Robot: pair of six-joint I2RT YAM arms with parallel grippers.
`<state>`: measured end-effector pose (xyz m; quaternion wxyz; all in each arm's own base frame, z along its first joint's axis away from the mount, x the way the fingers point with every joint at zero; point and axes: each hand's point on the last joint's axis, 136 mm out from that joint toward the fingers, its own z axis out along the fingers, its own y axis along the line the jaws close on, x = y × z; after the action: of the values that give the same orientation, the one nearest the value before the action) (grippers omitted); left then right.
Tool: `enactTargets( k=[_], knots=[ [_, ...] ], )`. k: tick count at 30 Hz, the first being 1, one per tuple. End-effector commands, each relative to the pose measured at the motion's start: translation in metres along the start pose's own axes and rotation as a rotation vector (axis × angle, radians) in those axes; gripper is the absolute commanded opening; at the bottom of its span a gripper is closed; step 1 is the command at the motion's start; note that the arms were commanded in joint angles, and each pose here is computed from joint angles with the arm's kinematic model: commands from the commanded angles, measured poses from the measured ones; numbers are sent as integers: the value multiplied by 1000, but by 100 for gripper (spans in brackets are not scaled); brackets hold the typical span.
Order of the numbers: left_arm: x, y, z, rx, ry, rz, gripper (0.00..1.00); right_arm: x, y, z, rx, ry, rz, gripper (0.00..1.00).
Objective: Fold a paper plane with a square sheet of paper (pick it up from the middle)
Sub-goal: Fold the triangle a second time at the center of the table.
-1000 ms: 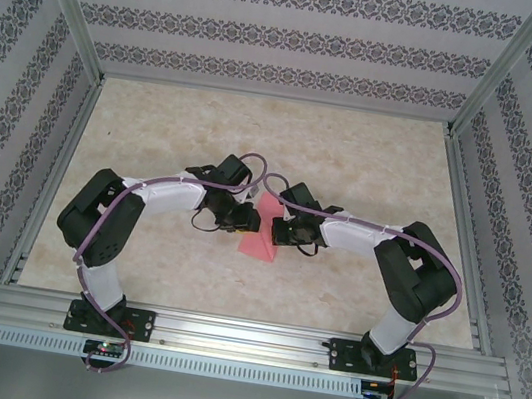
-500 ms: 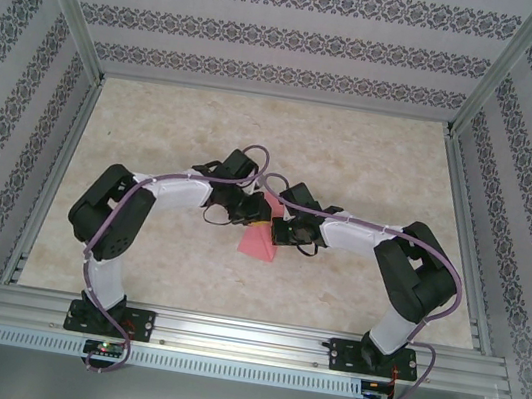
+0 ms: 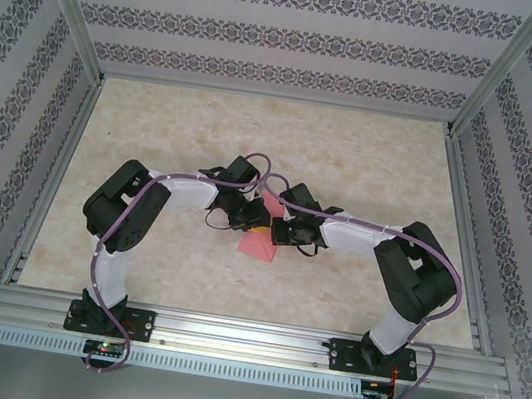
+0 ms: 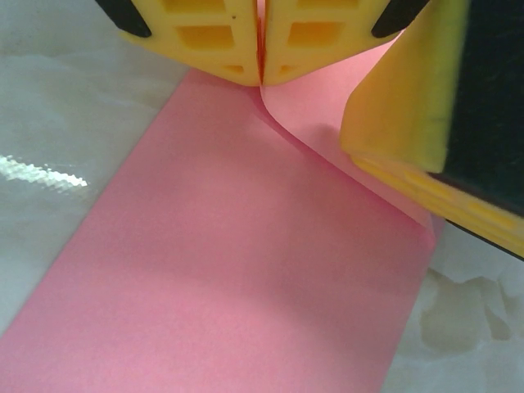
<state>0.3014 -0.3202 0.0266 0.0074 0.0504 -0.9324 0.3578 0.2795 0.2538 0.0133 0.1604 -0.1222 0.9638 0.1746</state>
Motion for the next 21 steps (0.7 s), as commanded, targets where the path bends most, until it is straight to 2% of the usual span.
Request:
enactTargets(
  k=[1, 9, 12, 16, 19, 21],
  knots=[
    [-5, 2, 6, 5, -14, 27, 19, 7, -2, 4, 21, 5, 7, 11],
    [6, 26, 15, -43, 15, 18, 19, -6, 5, -8, 4, -36, 22, 17],
    [10, 32, 17, -52, 24, 14, 19, -19, 9, -28, 2, -92, 41, 27],
    [11, 35, 18, -59, 24, 18, 19, -28, 12, -61, -24, -194, 98, 33],
    [11, 35, 18, -63, 26, 23, 19, -20, 22, -72, -121, -225, 152, 32],
    [10, 35, 18, -61, 26, 25, 19, -12, 38, -72, -231, -223, 183, 23]
  ],
)
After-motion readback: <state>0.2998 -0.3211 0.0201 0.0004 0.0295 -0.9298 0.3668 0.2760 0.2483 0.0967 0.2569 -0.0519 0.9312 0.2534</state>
